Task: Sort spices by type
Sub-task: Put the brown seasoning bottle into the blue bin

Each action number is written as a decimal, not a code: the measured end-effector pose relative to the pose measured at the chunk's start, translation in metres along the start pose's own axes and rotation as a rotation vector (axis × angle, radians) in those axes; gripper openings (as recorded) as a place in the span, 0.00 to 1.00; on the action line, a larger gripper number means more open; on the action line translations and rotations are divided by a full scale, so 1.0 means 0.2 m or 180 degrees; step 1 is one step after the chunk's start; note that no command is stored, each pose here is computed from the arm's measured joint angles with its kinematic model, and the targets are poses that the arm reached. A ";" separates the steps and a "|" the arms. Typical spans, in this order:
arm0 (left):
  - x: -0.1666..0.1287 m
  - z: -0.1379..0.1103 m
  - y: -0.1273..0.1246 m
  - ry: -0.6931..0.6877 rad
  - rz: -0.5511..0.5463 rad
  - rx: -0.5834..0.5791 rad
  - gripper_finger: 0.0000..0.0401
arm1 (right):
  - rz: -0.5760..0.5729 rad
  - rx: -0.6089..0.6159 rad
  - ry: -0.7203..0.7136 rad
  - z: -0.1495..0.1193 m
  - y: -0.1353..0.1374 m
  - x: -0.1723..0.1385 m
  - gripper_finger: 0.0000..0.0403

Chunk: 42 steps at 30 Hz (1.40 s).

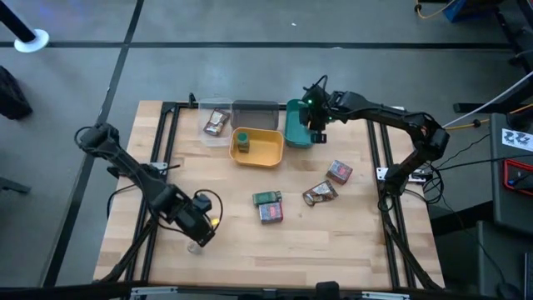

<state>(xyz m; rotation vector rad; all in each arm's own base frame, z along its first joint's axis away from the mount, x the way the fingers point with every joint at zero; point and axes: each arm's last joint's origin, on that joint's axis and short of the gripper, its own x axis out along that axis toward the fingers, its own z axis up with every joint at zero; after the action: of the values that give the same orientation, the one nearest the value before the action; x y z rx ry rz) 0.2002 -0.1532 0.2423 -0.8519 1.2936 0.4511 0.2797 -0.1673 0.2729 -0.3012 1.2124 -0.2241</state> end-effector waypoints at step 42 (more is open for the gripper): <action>0.39 -0.13 -0.10 0.0742 0.0467 0.0496 0.40 | 0.0006 -0.0001 0.0004 0.00 0.00 0.00 0.21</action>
<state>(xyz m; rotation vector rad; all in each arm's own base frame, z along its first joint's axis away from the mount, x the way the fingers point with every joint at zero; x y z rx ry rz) 0.2166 -0.1973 0.1729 -0.6957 1.5922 0.3678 0.2795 -0.1674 0.2728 -0.3003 1.2140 -0.2226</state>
